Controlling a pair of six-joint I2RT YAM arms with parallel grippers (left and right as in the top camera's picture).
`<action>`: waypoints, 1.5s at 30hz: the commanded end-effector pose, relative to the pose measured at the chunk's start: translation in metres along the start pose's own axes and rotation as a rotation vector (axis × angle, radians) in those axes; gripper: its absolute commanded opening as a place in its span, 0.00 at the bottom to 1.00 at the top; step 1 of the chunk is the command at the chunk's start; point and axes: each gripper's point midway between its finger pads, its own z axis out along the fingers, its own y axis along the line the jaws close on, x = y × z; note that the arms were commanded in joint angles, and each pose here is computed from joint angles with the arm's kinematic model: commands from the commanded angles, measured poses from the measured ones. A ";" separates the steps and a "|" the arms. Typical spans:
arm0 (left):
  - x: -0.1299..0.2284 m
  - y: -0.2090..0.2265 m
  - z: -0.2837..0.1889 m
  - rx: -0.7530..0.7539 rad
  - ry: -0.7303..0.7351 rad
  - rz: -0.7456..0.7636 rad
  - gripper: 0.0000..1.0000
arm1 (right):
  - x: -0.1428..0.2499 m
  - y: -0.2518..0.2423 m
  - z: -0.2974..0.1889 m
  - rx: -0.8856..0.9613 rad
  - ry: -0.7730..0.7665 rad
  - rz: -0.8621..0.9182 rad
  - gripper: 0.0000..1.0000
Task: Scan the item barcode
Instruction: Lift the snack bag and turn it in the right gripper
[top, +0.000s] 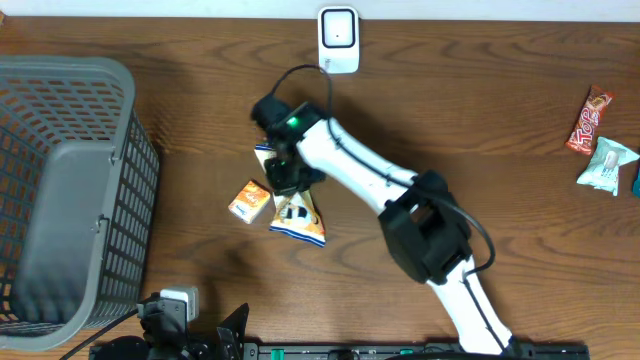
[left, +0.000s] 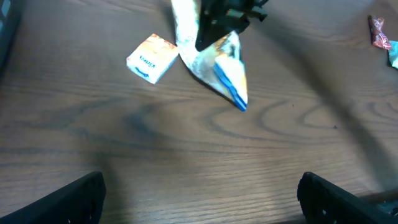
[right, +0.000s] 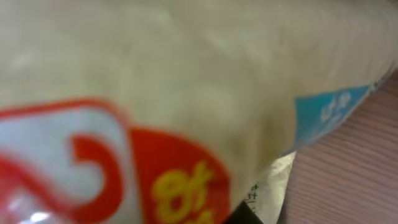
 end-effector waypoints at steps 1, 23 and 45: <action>-0.001 -0.001 -0.002 0.006 -0.010 0.024 0.98 | 0.021 0.022 -0.016 -0.372 0.150 -0.141 0.01; -0.001 -0.001 -0.002 0.006 -0.010 0.024 0.98 | 0.052 -0.030 -0.204 -0.881 -0.057 -0.285 0.01; -0.001 -0.001 -0.002 0.006 -0.010 0.024 0.98 | 0.049 -0.020 -0.213 -0.952 -0.110 -0.332 0.01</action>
